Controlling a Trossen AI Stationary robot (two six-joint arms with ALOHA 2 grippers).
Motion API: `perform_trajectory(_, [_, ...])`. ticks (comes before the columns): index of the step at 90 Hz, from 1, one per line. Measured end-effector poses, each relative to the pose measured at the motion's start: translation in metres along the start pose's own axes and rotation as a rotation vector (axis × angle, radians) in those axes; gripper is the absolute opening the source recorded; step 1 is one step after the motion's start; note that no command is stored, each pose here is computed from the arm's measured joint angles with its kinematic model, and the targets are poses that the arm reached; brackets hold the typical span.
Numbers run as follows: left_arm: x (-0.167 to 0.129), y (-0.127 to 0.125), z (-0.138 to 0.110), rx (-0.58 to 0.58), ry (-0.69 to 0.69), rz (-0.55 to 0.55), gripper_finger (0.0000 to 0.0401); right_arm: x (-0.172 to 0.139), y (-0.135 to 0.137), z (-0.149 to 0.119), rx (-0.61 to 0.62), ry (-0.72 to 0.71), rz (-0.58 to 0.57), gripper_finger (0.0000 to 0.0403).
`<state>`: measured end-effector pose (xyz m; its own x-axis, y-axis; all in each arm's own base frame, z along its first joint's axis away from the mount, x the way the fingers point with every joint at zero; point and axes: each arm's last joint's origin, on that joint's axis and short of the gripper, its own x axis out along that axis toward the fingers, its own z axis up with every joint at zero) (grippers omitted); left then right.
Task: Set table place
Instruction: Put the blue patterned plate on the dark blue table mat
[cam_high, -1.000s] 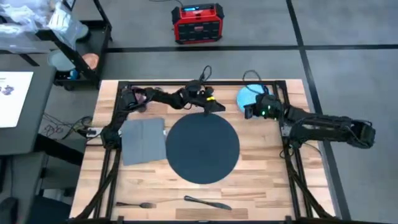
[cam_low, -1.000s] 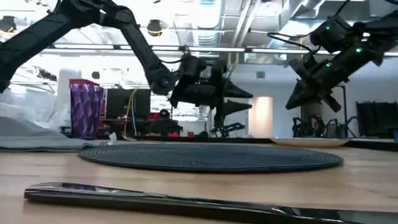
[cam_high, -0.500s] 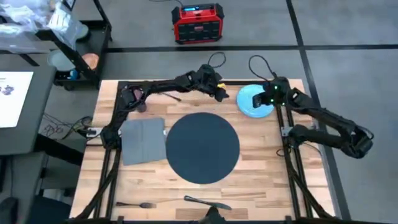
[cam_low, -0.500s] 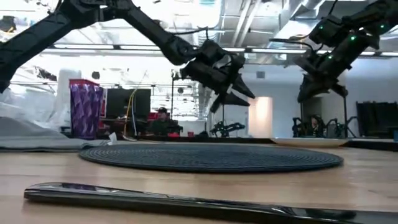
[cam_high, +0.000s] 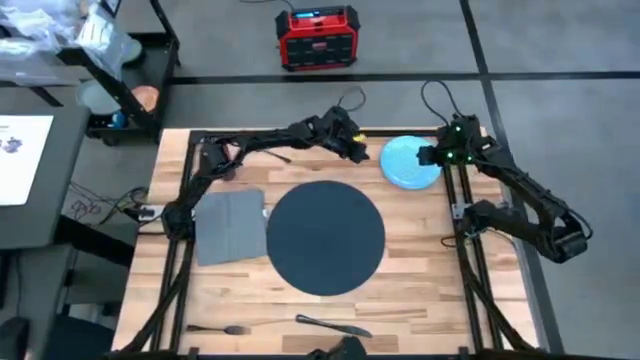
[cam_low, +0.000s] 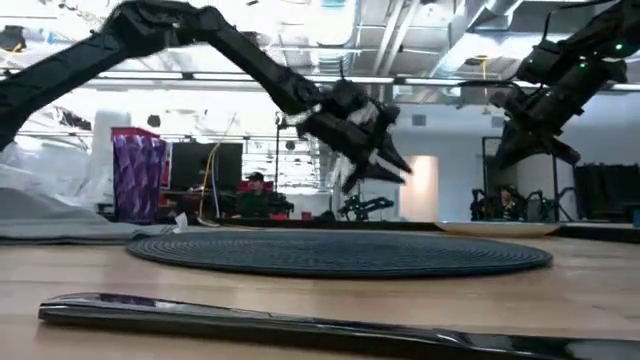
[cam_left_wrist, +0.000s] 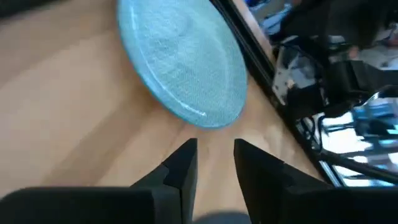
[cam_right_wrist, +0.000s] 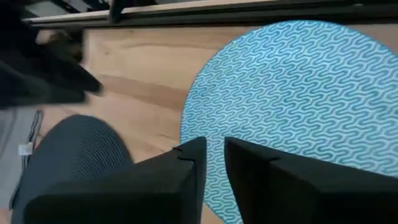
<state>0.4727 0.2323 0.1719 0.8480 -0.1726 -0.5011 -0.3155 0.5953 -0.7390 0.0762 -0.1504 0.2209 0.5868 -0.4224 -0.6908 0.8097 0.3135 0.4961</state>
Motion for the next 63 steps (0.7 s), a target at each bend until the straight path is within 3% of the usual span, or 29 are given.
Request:
perform_trajectory(11, [0.02, -0.005, 0.001, -0.007, -0.016, -0.102, 0.0088, -0.001, -0.003, -0.007, 0.013, 0.07, -0.027, 0.0058])
perform_trajectory(21, [0.028, -0.012, 0.006, 0.005, -0.031, -0.127, 0.0088, -0.003, -0.003, -0.01, 0.011, 0.09, -0.032, 0.0058])
perform_trajectory(47, [0.039, 0.009, 0.007, -0.092, 0.032, -0.004, 0.0088, -0.022, 0.005, -0.012, -0.011, 0.078, -0.025, 0.0058])
perform_trajectory(63, [0.036, 0.001, 0.014, -0.115, -0.026, -0.005, 0.0088, -0.034, 0.011, -0.01, -0.032, 0.035, -0.01, 0.0058])
